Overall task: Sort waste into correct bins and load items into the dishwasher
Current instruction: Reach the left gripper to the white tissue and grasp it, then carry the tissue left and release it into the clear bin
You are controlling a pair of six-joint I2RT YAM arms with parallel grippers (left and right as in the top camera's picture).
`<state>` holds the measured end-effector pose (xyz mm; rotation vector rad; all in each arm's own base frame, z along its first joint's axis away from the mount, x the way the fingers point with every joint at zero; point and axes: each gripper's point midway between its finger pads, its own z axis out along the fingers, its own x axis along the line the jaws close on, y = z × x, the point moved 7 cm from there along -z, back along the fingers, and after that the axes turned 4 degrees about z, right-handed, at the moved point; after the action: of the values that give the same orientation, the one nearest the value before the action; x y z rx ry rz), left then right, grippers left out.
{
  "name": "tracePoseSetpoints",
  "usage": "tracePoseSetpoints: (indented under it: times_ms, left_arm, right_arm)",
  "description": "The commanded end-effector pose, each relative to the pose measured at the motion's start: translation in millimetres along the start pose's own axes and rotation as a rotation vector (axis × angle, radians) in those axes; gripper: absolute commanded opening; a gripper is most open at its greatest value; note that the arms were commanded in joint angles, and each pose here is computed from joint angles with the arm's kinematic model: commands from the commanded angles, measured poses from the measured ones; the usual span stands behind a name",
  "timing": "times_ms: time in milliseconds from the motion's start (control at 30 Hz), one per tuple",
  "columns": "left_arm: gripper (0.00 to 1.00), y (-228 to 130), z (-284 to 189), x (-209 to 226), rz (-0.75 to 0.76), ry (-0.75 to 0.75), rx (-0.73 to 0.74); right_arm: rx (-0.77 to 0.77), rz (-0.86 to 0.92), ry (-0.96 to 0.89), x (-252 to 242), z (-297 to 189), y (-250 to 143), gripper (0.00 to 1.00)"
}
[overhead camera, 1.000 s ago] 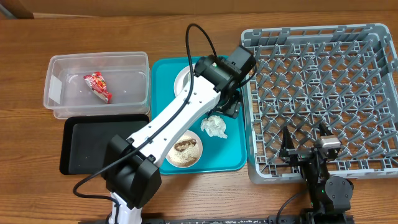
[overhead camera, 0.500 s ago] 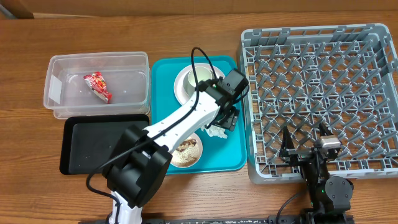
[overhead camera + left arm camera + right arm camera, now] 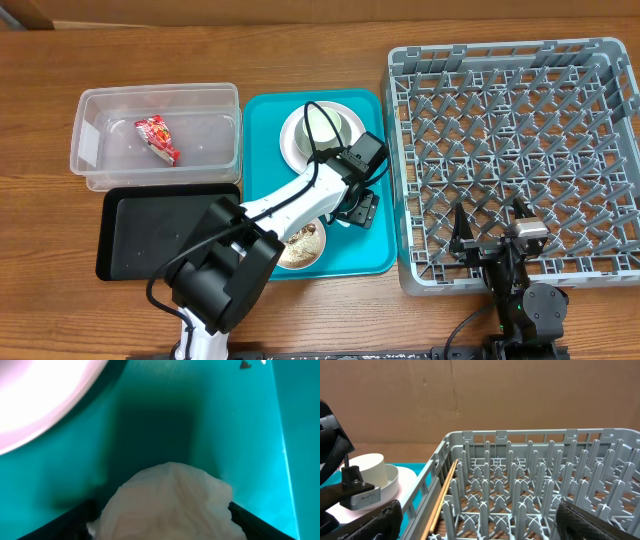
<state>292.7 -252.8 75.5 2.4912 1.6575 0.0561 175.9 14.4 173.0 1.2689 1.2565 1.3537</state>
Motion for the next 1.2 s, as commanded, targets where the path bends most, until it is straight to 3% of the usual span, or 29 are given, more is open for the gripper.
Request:
tracePoseSetpoints:
  times_ms: [0, 133, 400, 567, 833, 1000, 1167]
  left_arm:
    - [0.79, -4, 8, 1, 0.007, -0.014, 0.027]
    - [0.56, -4, 8, 0, 0.007, -0.015, 0.024]
    - [0.34, 0, 3, 0, 0.006, -0.016, 0.018]
    - [0.04, 19, -22, 0, 0.003, -0.007, -0.01]
    - [0.04, 66, -98, 40, -0.089, 0.139, -0.127]
    - [0.04, 82, -138, 99, -0.228, 0.201, -0.173]
    - [0.04, 75, -149, 173, -0.448, 0.232, -0.154]
  right_arm:
    - [-0.007, -0.001, 0.006, 1, 0, -1, 1.0]
    - [-0.007, -0.001, 0.006, 1, 0, -1, 1.0]
    - [-0.007, -0.001, 0.006, 1, 0, -1, 1.0]
    - [-0.007, -0.001, 0.006, 1, 0, -1, 1.0]
    - [-0.007, -0.001, 0.006, 1, 0, -1, 1.0]
    - [-0.007, -0.001, 0.006, 1, 0, -1, 1.0]
    - [-0.007, -0.001, 0.006, 1, 0, -1, 1.0]
